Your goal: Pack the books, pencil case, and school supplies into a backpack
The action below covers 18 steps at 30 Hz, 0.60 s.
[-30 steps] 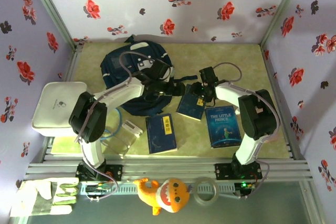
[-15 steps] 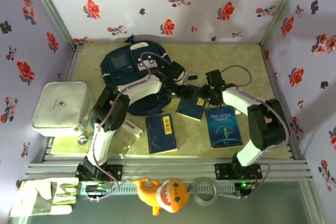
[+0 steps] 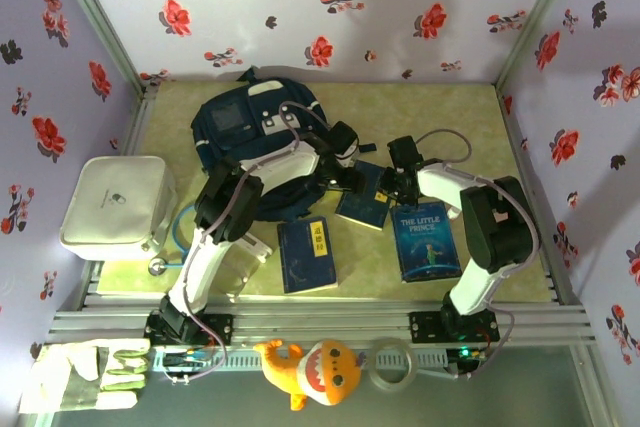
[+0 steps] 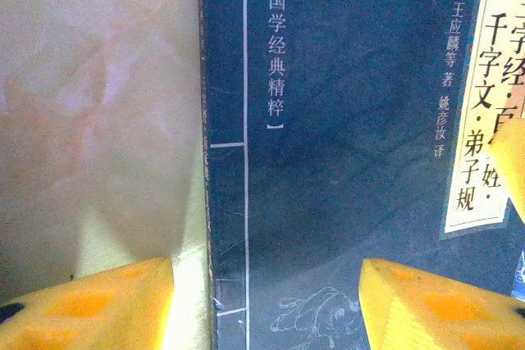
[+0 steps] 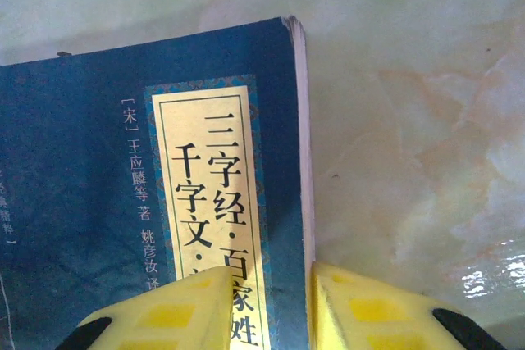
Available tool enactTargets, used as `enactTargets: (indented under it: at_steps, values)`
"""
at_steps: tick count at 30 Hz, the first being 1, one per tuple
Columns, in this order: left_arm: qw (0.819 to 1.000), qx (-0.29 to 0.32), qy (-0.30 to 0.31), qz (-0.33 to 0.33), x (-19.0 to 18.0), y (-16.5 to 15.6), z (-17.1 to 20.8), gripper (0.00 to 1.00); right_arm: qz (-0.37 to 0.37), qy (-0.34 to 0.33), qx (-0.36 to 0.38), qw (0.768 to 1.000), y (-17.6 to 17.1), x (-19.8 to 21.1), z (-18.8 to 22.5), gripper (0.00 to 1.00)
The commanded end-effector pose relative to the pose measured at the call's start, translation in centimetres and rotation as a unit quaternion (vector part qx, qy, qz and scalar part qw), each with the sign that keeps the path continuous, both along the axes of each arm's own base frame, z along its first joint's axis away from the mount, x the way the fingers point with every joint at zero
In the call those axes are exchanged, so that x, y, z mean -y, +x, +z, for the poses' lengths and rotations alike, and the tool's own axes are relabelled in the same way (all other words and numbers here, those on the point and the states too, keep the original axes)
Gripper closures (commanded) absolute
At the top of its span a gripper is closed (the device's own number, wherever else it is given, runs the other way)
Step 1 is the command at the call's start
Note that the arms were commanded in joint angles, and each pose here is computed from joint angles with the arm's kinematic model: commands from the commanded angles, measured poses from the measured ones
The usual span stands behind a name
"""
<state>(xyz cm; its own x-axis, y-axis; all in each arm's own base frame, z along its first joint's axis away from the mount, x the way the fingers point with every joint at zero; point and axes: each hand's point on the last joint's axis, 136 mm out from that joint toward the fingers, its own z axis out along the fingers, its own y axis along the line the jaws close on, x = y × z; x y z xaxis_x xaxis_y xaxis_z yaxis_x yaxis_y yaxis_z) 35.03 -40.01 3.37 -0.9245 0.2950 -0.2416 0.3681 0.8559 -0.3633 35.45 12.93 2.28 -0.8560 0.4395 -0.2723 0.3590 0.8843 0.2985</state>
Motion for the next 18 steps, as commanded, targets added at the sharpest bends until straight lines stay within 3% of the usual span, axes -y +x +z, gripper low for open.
enactTargets:
  at_steps: [1, 18]
  values:
    - [1.000, -0.006, 0.018, -0.003, -0.4, -0.1, -0.6, 0.41, 0.000, -0.014, -0.023, 1.000, -0.4, 0.5, -1.3, 0.71]
    - [0.998, -0.044, -0.032, -0.014, 1.5, -1.3, 0.5, 0.53, -0.011, 0.023, -0.027, 0.999, -0.5, -0.5, -2.1, 0.72]
